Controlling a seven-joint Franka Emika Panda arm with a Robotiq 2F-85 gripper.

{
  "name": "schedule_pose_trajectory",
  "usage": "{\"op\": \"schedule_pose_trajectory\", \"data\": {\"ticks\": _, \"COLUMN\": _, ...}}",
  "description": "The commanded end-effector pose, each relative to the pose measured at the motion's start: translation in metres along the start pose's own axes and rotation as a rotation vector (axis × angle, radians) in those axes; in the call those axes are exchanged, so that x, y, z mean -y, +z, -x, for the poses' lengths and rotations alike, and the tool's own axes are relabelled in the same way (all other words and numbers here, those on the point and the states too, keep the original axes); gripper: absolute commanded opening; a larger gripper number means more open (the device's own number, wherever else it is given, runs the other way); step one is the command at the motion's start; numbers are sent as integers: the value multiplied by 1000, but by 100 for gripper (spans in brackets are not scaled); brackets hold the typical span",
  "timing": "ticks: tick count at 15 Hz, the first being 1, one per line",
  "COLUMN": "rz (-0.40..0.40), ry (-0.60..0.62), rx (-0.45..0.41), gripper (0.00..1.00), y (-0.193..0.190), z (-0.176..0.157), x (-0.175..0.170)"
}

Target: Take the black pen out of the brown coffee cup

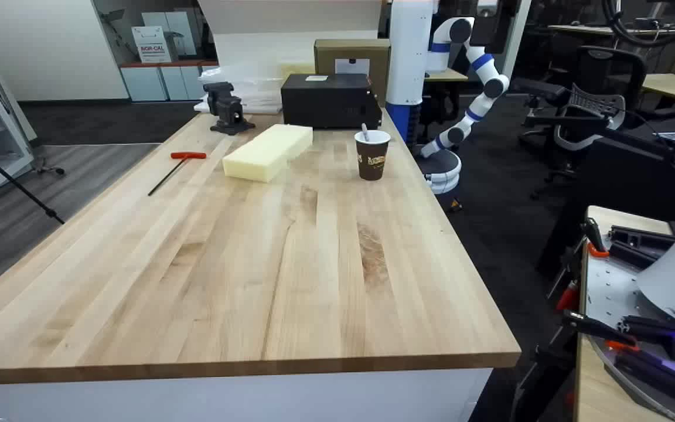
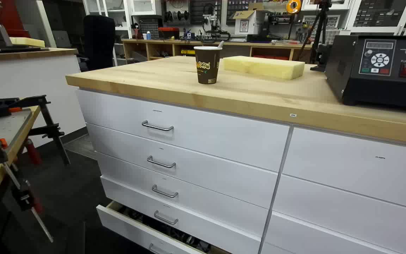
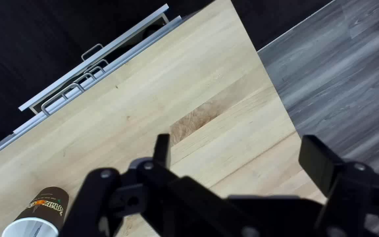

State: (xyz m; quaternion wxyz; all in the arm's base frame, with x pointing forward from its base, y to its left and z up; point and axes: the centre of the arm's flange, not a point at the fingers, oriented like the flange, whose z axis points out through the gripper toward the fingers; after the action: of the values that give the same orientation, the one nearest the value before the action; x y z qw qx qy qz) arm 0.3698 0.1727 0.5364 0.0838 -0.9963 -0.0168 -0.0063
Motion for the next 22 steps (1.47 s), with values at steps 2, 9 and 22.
{"op": "schedule_pose_trajectory", "data": {"ticks": 2, "rz": 0, "ry": 0, "rx": 0, "gripper": 100, "y": 0, "z": 0, "x": 0}}
{"op": "schedule_pose_trajectory", "data": {"ticks": 9, "rz": 0, "ry": 0, "rx": 0, "gripper": 100, "y": 0, "z": 0, "x": 0}}
{"op": "schedule_pose_trajectory", "data": {"ticks": 22, "rz": 13, "ry": -3, "rx": -24, "gripper": 100, "y": 1, "z": -16, "x": -9}}
